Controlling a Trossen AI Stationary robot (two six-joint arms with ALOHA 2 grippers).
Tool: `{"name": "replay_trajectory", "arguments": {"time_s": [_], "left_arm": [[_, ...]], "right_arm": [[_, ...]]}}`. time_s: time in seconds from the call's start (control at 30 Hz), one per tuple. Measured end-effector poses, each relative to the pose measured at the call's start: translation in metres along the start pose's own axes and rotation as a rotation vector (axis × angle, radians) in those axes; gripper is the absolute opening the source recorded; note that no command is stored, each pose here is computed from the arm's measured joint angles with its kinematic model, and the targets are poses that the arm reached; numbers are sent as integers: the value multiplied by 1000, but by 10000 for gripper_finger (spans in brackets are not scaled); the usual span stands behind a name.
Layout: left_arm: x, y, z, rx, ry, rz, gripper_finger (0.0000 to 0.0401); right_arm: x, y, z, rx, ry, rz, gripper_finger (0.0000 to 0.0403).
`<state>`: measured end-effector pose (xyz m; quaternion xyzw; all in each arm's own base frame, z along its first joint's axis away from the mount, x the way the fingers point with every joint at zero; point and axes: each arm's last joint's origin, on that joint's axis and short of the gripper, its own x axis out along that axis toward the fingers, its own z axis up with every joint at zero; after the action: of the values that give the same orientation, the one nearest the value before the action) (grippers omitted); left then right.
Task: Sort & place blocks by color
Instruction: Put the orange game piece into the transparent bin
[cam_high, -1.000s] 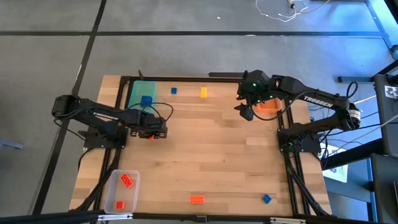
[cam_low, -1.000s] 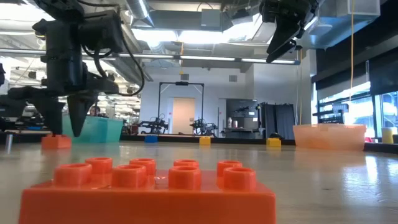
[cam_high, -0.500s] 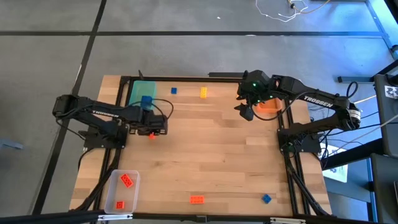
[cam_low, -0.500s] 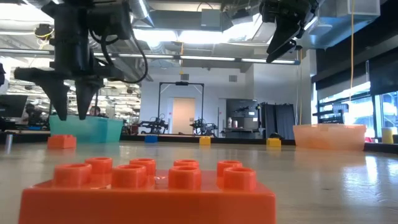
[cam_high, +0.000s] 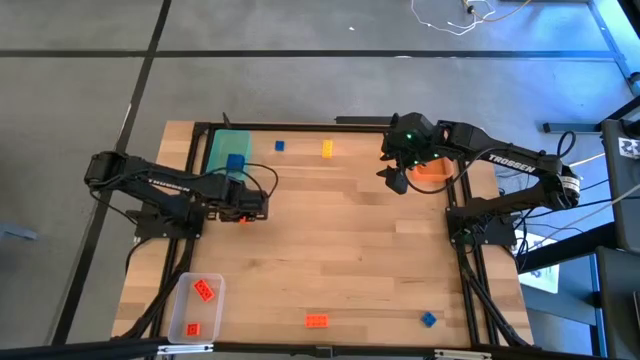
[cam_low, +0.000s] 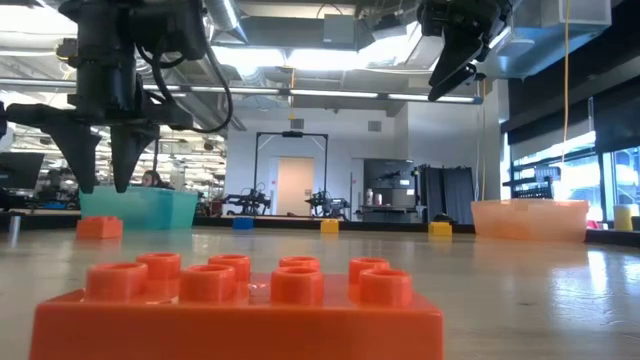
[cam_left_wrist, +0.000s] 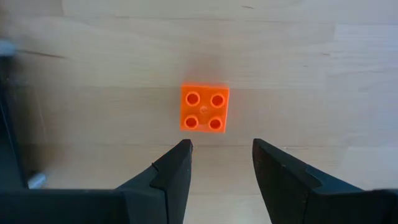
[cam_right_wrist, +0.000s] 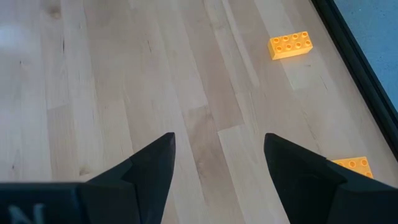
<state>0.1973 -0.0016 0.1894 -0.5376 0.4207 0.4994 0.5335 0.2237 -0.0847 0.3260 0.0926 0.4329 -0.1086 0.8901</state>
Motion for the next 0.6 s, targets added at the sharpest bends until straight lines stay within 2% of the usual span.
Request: {"name": "replay_trajectory", "arguments": {"time_s": [0.3,0.5,0.6], "left_arm": [[2,1,0,29,-8,3,214],[28,2,0,28,-15,48,227],[39,-1,1,72,-24,55,227]], "right_arm": [[0,0,0,0,0,0,245],[0,0,0,0,0,0,245],[0,0,0,0,0,0,245]]}}
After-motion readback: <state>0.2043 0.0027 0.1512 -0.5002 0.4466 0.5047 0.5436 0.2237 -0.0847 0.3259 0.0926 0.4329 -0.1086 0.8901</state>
